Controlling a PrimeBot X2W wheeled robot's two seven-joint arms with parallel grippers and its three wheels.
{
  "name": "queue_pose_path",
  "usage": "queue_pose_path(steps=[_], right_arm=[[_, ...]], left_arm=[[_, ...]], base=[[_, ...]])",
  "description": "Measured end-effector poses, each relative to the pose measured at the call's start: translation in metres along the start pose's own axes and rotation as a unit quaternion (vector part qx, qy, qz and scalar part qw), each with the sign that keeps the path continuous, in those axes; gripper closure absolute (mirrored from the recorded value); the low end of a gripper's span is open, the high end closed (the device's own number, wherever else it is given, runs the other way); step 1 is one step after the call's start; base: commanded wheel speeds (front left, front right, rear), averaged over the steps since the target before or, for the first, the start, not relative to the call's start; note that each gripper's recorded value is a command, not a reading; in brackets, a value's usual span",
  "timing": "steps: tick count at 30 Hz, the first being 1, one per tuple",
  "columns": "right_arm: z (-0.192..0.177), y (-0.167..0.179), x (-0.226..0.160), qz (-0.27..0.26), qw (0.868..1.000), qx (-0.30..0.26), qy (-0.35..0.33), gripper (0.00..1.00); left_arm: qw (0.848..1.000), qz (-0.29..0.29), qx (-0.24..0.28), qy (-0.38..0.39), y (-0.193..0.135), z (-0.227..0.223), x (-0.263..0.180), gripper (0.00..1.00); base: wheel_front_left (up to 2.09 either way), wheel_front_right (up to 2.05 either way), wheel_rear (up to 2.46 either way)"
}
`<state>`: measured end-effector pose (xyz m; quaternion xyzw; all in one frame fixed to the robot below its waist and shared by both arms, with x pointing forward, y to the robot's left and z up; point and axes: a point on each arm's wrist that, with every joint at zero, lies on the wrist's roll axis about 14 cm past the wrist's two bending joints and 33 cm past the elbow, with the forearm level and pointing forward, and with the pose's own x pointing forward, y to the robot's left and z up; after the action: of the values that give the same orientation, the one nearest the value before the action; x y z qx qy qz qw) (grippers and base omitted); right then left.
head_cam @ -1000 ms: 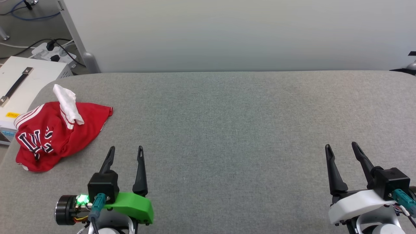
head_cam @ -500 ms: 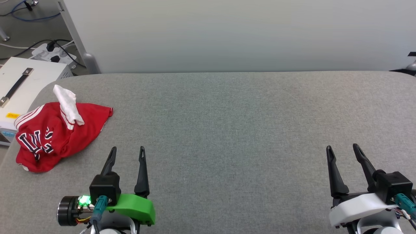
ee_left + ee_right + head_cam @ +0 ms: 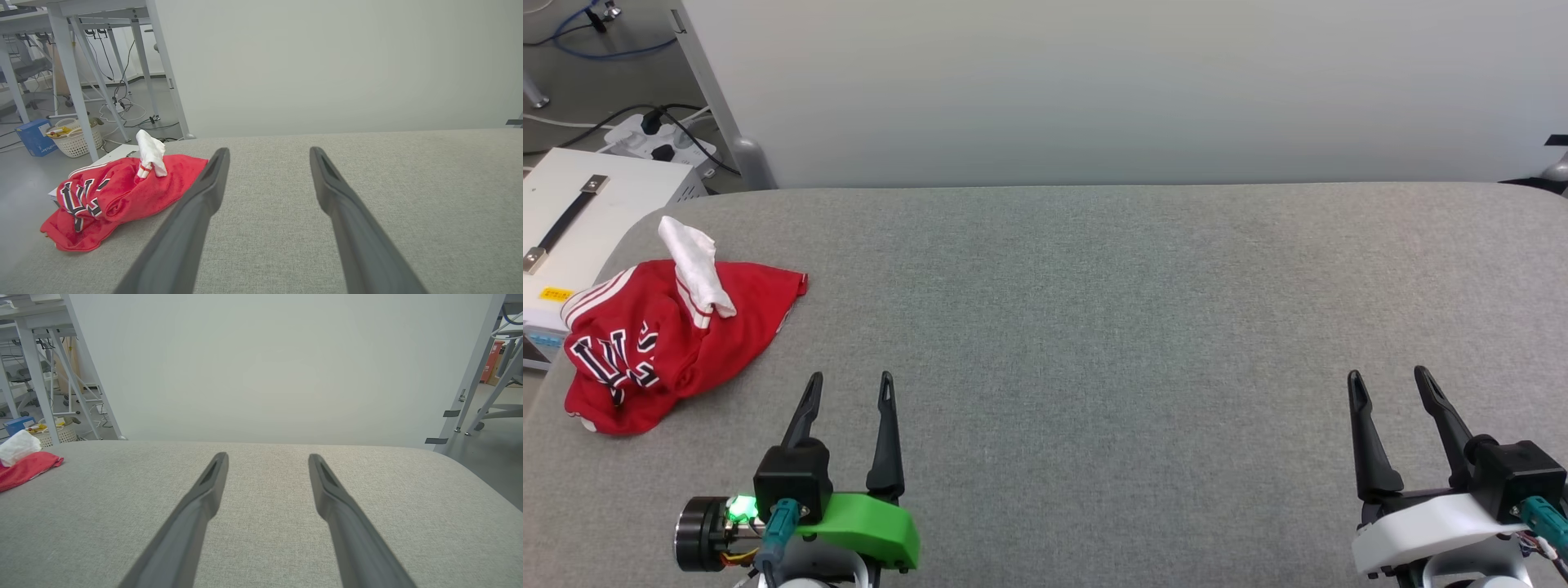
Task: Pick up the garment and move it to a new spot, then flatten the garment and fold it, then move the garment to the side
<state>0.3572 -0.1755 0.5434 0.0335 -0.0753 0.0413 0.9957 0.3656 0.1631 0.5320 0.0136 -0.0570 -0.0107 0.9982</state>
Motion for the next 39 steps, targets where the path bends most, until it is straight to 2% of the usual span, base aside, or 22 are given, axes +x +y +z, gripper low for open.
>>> queue_pose_path(steps=[39], right_arm=[[-0.007,-0.002,-0.009,-0.006,1.0,0.016,-0.011,0.0]], left_arm=[[1.0,0.008,-0.001,-0.012,-0.001,-0.006,-0.01,0.0]], base=[[0.0,0.0,0.0]])
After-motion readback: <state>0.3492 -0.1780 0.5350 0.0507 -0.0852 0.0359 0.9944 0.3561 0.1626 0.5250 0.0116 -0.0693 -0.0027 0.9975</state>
